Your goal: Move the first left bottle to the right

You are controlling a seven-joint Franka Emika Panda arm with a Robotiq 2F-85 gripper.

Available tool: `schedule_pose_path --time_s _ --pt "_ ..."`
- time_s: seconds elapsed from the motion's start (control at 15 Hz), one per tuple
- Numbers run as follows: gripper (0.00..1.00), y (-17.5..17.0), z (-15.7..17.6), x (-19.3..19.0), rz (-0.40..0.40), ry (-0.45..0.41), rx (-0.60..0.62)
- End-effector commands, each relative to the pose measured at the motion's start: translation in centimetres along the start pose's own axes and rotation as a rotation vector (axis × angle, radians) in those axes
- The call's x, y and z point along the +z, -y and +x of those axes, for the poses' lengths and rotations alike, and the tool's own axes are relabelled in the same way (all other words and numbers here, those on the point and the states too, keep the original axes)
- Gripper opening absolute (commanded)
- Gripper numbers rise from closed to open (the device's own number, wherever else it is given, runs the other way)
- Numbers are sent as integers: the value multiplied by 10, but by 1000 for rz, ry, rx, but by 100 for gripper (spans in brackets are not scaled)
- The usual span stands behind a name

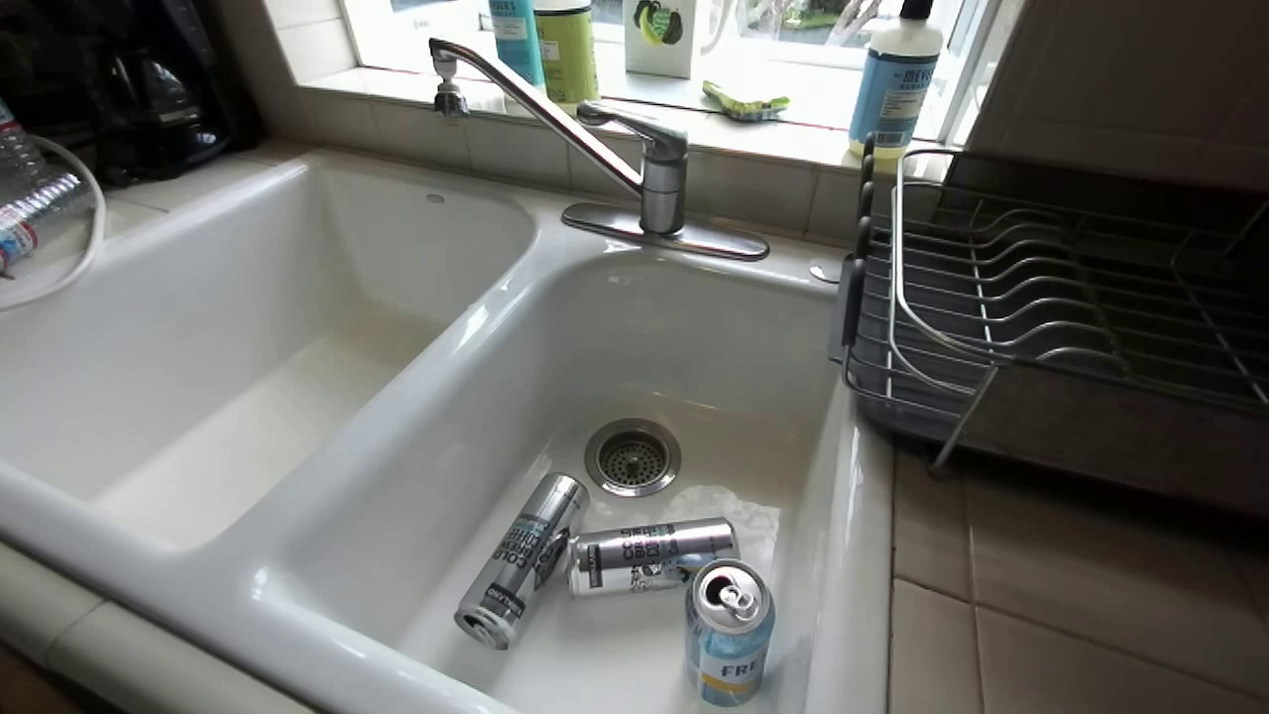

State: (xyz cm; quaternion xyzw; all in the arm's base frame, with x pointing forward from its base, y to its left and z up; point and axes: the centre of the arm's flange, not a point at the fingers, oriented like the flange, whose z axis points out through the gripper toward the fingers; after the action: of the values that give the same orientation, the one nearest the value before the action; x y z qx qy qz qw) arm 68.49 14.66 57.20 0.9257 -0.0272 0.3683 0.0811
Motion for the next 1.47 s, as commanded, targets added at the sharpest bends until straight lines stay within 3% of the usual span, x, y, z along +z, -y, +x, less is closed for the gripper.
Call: schedule_pose_path --time_s 0.0,0.13,0.8,1.33,1.4 --pt "90 1 1 -24 -5 -30 12" --pt "100 -1 4 -42 -2 -34 8" --pt "100 0 -11 -142 -22 75 -26" --pt "100 17 -49 -167 11 148 -81" --pt "100 24 -27 -160 3 122 -72"
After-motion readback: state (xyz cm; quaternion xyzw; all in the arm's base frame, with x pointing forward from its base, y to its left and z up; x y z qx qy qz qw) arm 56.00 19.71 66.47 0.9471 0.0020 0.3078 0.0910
